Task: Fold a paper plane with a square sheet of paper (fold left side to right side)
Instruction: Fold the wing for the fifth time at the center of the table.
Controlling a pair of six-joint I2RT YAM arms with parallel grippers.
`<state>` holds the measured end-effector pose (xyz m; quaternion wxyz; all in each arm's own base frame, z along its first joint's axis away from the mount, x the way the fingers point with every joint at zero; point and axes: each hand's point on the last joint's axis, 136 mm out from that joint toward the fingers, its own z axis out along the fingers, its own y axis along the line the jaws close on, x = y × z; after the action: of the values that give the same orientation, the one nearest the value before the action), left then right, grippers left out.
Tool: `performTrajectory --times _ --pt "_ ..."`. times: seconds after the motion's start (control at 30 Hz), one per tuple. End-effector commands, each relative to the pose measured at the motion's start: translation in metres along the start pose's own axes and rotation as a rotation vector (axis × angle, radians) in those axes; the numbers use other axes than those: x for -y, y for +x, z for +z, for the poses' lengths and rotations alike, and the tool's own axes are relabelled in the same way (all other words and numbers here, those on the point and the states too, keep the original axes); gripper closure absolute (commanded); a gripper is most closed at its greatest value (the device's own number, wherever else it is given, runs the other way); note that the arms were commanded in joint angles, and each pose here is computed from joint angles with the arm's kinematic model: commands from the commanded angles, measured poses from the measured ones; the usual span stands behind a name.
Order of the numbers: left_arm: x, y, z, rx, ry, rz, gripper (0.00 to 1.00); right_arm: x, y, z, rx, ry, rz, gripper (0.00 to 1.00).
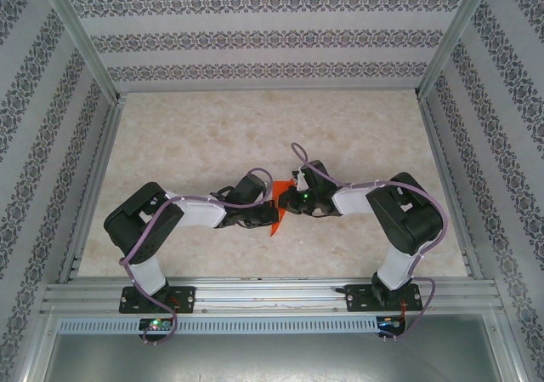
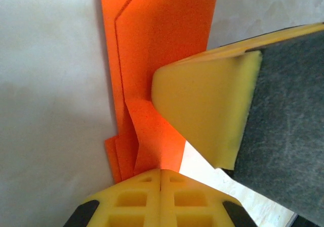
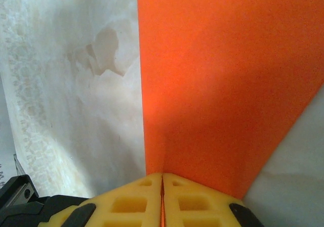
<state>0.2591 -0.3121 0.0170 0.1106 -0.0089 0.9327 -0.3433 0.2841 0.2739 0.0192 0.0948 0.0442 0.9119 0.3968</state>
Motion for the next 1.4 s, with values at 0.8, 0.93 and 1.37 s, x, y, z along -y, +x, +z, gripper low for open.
performTrajectory --times 0.8,0.93,1.37 --pt "0.018 0.007 -0.039 -0.025 -0.002 -0.011 0.89 0.059 0.029 0.017 -0.116 0.242 0.101 1.00" --pt "0.032 0.013 -0.043 -0.064 0.067 -0.020 0.92 0.057 0.030 0.018 -0.120 0.240 0.092 1.00" --pt "0.038 0.023 -0.021 -0.155 0.096 -0.026 0.96 0.060 0.034 0.020 -0.138 0.254 0.086 1.00"
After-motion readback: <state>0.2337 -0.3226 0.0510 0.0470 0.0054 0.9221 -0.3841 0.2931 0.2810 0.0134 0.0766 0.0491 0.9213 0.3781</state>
